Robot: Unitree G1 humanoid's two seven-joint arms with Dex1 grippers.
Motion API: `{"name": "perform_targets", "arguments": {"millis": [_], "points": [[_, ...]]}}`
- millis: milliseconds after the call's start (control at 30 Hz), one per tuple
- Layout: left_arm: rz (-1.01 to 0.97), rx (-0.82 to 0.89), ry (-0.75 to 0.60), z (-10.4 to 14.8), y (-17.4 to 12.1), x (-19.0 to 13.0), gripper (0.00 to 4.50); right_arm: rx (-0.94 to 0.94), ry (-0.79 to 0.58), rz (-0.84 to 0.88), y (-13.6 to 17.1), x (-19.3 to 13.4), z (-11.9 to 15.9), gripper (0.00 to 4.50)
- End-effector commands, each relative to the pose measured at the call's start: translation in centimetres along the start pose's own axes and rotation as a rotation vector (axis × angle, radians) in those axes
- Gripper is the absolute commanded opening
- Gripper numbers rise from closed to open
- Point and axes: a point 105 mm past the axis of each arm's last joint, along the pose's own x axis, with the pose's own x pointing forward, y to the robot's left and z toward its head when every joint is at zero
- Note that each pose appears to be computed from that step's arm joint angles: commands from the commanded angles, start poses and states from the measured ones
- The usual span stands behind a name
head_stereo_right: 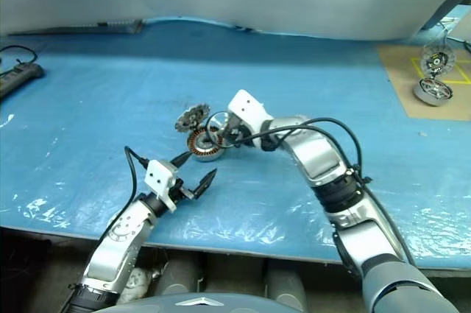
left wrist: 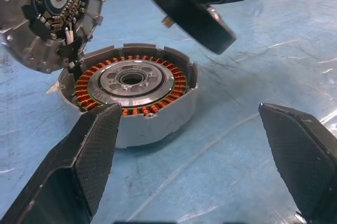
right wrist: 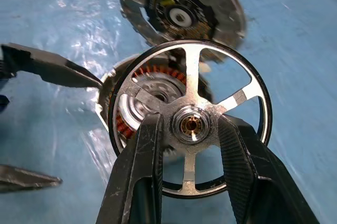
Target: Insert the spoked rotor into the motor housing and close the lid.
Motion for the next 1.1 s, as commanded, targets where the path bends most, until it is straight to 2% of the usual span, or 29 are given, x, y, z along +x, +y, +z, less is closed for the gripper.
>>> {"name": "perform_targets", "arguments": {"millis": [33,233,567,1100], "points": [[0.021,0.027,-0.044,1.3,0.5,-0.3,4.50,-0.071,-0.063,0.007,0.2,0.3,2.4,1.20],[0.039,0.024,-0.040,1.2,0.9,-0.6,4.50,-0.089,-0.080,0.031,0.4,1.1,3.1,1.20],[0.043,0.014,-0.037,1.1,0.7,-0.8,4.50,-0.061,-0.012,0.072,1.1,1.4,0.5,1.20],[0.038,0.012,-0.040,1.1,0.4,-0.7,4.50,-0.044,0.060,0.022,0.7,2.3,-1.5,1.20]]}}
